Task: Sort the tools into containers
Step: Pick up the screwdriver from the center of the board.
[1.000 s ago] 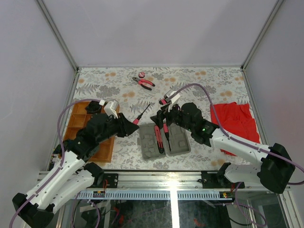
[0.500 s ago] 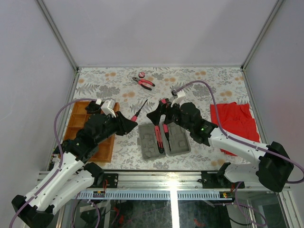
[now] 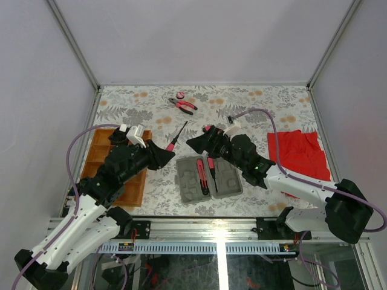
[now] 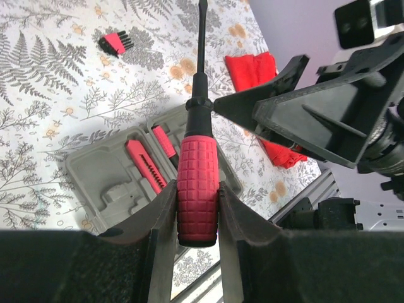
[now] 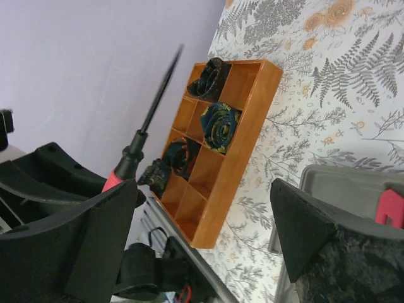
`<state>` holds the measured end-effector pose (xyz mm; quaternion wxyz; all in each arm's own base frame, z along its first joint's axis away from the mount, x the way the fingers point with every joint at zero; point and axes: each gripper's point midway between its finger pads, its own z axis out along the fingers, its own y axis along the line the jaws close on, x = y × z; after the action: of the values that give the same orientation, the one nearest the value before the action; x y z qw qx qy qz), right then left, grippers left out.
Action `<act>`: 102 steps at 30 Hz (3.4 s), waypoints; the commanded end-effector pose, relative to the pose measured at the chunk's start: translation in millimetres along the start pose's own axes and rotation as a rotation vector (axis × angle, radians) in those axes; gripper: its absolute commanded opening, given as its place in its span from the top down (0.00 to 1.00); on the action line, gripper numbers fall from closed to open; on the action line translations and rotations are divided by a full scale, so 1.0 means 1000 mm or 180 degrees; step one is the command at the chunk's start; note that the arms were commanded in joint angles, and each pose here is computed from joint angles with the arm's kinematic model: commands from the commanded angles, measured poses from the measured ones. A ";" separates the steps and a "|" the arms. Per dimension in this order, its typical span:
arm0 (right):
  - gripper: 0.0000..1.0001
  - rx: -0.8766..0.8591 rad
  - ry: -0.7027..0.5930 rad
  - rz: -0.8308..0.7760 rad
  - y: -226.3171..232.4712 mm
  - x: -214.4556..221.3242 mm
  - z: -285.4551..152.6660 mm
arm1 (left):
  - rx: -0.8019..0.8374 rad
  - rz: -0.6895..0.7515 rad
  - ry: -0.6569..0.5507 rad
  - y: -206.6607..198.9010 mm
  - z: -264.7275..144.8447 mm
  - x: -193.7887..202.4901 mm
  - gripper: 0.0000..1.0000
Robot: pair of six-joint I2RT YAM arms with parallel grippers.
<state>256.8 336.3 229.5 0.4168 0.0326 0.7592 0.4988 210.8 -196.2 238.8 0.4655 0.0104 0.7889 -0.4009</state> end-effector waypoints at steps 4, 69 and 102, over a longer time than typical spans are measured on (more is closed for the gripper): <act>0.11 -0.0401 -0.0606 0.0970 0.034 -0.036 -0.006 | 0.0319 0.0079 -0.0310 -0.022 -0.001 -0.021 1.00; 1.00 -0.0710 0.0919 -0.0906 0.043 0.058 0.002 | 0.0342 -0.0161 -0.0125 -0.029 -0.001 -0.016 0.40; 0.58 -0.1179 0.1157 -0.0858 0.064 0.076 -0.009 | 0.0267 -0.0377 -0.0145 -0.024 0.016 -0.018 1.00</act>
<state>176.1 401.1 211.4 0.2919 -0.2308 0.7388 0.5619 220.3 -218.3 244.6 0.4321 -0.0267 0.7782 -0.4549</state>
